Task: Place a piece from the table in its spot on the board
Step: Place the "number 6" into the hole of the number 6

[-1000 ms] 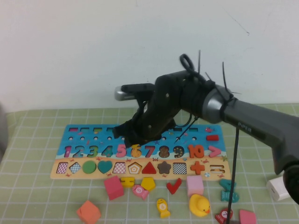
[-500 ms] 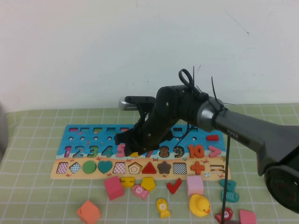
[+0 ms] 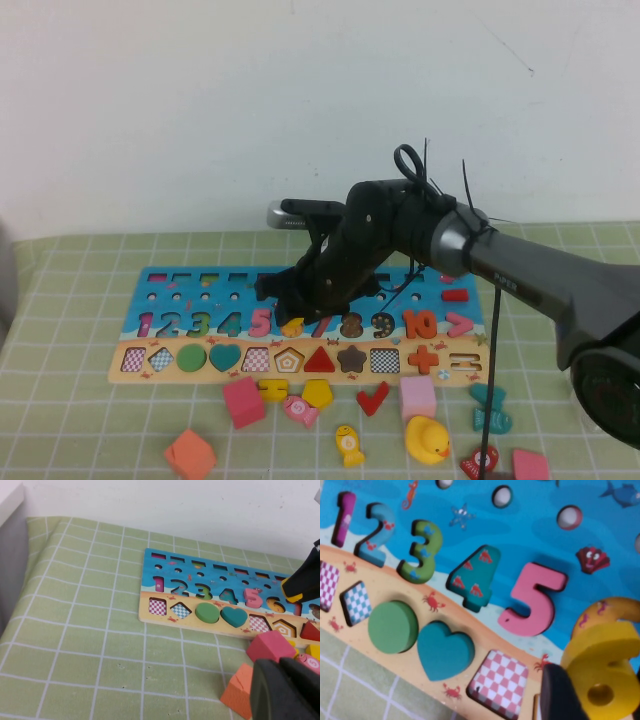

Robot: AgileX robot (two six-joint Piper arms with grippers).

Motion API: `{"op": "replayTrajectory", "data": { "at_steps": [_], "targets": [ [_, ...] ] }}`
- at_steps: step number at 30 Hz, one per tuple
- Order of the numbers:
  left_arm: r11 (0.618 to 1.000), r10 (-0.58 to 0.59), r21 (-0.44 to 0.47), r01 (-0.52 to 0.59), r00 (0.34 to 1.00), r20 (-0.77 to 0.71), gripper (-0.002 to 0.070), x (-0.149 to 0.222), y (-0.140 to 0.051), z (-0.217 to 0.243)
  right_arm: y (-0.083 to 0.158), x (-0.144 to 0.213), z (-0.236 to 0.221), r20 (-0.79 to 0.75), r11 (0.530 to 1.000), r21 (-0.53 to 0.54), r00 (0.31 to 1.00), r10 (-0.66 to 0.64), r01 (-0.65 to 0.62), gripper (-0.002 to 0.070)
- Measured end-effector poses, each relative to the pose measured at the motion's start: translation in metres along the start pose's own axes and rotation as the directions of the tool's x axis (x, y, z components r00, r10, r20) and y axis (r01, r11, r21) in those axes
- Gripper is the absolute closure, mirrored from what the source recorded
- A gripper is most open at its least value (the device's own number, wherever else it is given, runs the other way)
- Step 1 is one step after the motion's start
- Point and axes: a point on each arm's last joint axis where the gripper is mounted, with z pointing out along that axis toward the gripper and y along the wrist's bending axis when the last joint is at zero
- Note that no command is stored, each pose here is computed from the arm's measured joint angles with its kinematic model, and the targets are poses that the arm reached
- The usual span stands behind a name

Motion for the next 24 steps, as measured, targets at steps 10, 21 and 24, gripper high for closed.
{"op": "replayTrajectory", "data": {
  "at_steps": [10, 21, 24],
  "targets": [
    [1.0, 0.0, 0.0, 0.0, 1.0, 0.0, 0.0676, 0.0, 0.0, 0.0, -0.007, 0.004, 0.018, -0.011, 0.999, -0.011, 0.999, 0.036, -0.036, 0.0397],
    [1.0, 0.0, 0.0, 0.0, 1.0, 0.0, 0.0676, 0.0, 0.0, 0.0, -0.012, 0.002, 0.022, 0.015, 0.998, -0.022, 0.998, 0.065, -0.064, 0.0397],
    [1.0, 0.0, 0.0, 0.0, 1.0, 0.0, 0.0676, 0.0, 0.0, 0.0, -0.012, 0.002, 0.022, 0.015, 0.997, -0.022, 0.997, 0.072, -0.072, 0.0397]
  ]
}}
